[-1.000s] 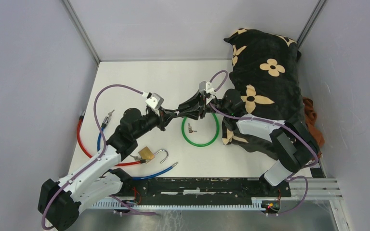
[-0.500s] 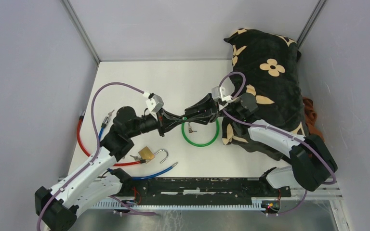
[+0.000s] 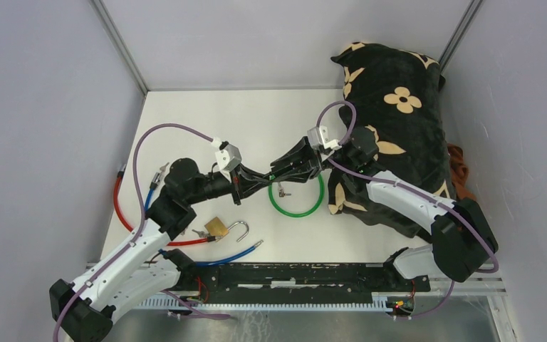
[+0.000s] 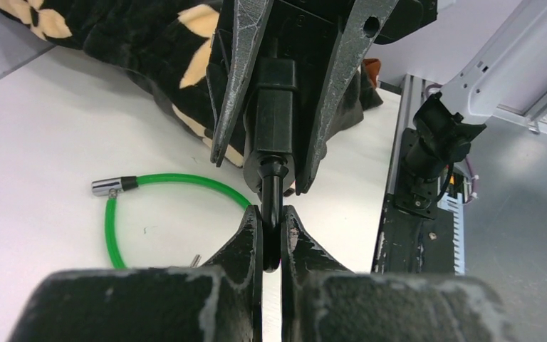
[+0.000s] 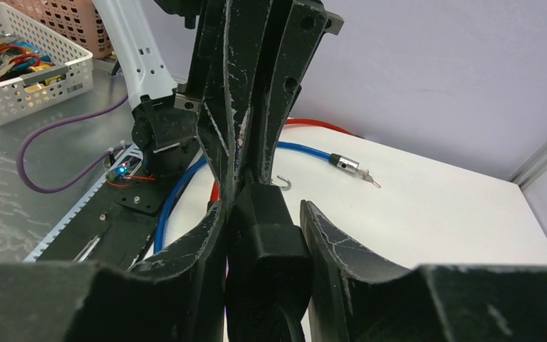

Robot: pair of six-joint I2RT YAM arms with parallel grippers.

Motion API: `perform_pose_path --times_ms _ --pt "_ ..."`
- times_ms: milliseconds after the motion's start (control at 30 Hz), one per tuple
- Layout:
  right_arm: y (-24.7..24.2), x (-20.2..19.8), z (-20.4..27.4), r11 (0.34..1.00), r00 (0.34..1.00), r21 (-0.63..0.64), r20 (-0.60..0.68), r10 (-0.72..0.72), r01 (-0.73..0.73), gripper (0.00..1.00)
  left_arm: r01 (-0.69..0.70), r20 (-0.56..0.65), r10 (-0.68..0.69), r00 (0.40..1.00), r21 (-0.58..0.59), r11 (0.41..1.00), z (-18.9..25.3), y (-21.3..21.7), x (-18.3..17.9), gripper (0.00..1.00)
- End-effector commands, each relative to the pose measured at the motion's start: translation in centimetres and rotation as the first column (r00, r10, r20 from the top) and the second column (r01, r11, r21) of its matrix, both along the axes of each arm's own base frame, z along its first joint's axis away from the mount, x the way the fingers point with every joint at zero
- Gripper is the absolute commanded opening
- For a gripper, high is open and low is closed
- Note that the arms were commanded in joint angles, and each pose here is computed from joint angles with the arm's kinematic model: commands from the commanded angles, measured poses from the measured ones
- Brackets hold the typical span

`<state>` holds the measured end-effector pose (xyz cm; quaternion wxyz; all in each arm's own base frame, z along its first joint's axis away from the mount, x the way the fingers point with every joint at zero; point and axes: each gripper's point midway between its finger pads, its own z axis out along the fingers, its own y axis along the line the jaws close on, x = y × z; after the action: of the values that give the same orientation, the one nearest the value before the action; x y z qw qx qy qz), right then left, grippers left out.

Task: Lock with the key
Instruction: Lock the lock.

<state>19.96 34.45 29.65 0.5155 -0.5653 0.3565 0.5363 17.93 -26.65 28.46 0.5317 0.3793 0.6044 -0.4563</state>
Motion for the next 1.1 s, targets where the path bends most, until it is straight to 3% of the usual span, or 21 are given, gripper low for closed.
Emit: perform_pose_path --times_ms 0,167,400,800,900,1067 --pt "6.6 -5.1 -3.9 0.994 0.995 -0.050 -0.013 0.099 -0.100 0.00 0.304 0.501 -0.132 0.855 -0.277 0.912 15.6 -1.9 -6.1 0.02" --pt "7.7 -5.6 -3.8 0.991 0.992 -0.044 -0.014 0.125 -0.125 0.00 0.363 0.504 -0.194 0.841 -0.262 0.894 15.3 -2.7 -7.2 0.02" --pt "8.4 -6.2 -4.1 0.988 0.988 -0.033 -0.049 0.149 -0.151 0.00 0.332 0.567 -0.125 0.814 -0.278 0.901 16.4 -2.4 -6.6 0.02" --pt "8.0 -6.6 -4.2 0.985 0.988 -0.077 -0.001 0.156 -0.156 0.00 0.345 0.475 -0.208 0.855 -0.223 0.912 14.9 -2.9 -6.8 0.02" --pt "7.4 -7.0 -3.9 0.984 0.987 -0.083 0.008 0.158 -0.157 0.00 0.272 0.525 -0.123 0.842 -0.218 0.937 15.2 -2.3 -5.7 0.02" --pt "6.9 -7.3 -3.2 0.987 0.990 -0.074 0.011 0.144 -0.143 0.00 0.235 0.642 -0.060 0.765 -0.191 0.953 16.0 -1.7 -5.2 0.02"
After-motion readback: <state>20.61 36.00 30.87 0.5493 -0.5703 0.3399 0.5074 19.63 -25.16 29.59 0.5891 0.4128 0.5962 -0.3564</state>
